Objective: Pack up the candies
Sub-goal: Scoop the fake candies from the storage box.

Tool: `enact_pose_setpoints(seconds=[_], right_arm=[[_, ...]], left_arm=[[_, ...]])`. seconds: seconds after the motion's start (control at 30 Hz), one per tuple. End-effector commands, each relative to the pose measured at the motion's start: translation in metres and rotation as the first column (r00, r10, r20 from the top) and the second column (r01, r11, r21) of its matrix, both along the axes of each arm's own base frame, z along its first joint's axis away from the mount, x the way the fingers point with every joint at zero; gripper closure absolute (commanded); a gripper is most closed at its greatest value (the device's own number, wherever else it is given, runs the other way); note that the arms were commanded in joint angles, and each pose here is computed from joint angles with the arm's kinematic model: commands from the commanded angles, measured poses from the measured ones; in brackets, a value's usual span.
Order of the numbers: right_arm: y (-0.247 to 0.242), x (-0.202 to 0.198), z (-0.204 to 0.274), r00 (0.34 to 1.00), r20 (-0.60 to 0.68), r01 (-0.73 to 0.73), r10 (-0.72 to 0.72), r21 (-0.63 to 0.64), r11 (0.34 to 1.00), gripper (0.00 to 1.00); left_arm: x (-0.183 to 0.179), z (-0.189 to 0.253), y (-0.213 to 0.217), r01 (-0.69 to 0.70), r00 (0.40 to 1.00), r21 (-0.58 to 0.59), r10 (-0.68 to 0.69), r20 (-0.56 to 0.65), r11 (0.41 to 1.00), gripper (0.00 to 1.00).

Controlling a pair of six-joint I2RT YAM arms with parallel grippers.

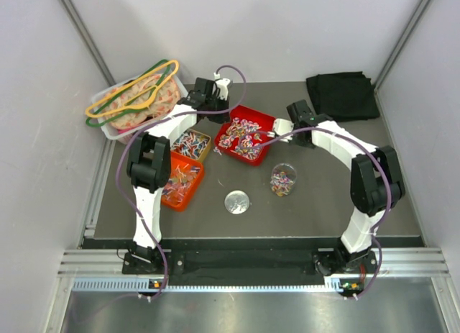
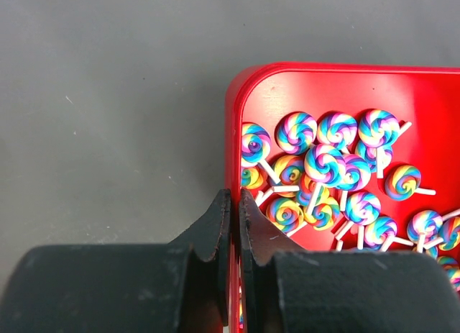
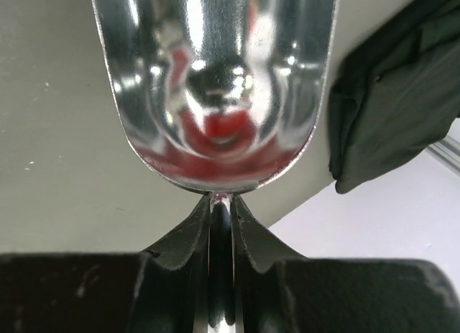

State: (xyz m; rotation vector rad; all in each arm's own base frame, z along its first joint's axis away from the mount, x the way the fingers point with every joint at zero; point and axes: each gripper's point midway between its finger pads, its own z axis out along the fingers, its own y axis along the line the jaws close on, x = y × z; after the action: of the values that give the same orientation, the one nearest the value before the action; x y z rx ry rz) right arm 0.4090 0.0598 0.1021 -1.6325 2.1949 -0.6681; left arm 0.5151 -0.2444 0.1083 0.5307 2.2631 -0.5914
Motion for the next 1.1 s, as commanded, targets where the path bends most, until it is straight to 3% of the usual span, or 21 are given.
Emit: enact_pose_setpoints(seconds=[0.0, 0.37, 0.7, 1.07], right_arm=[[0.017, 0.009, 0.051, 0.993, 0.117, -0.007, -0.008, 0.128, 0.992, 1.0], [0.036, 0.011, 0.093, 0.986, 0.169, -0.043, 0.003, 0.23, 0.972, 1.0], [0.068, -0.007, 0.102, 0.983, 0.147, -0.147, 0.109, 0.275, 0.95, 1.0], [0.008, 0.009, 0.096, 0.981, 0.192, -0.028, 0.023, 0.025, 0.999, 1.0]], left_arm=[[0.01, 0.067, -0.011, 0.03, 0.99, -0.106, -0.015, 0.138, 0.994, 1.0], [0.008, 0.066, -0.012, 0.032, 0.991, -0.108, -0.018, 0.132, 0.994, 1.0], [0.005, 0.065, -0.011, 0.037, 0.99, -0.099, -0.023, 0.136, 0.994, 1.0], [0.006, 0.069, -0.009, 0.038, 0.988, -0.095, -0.023, 0.15, 0.995, 1.0]])
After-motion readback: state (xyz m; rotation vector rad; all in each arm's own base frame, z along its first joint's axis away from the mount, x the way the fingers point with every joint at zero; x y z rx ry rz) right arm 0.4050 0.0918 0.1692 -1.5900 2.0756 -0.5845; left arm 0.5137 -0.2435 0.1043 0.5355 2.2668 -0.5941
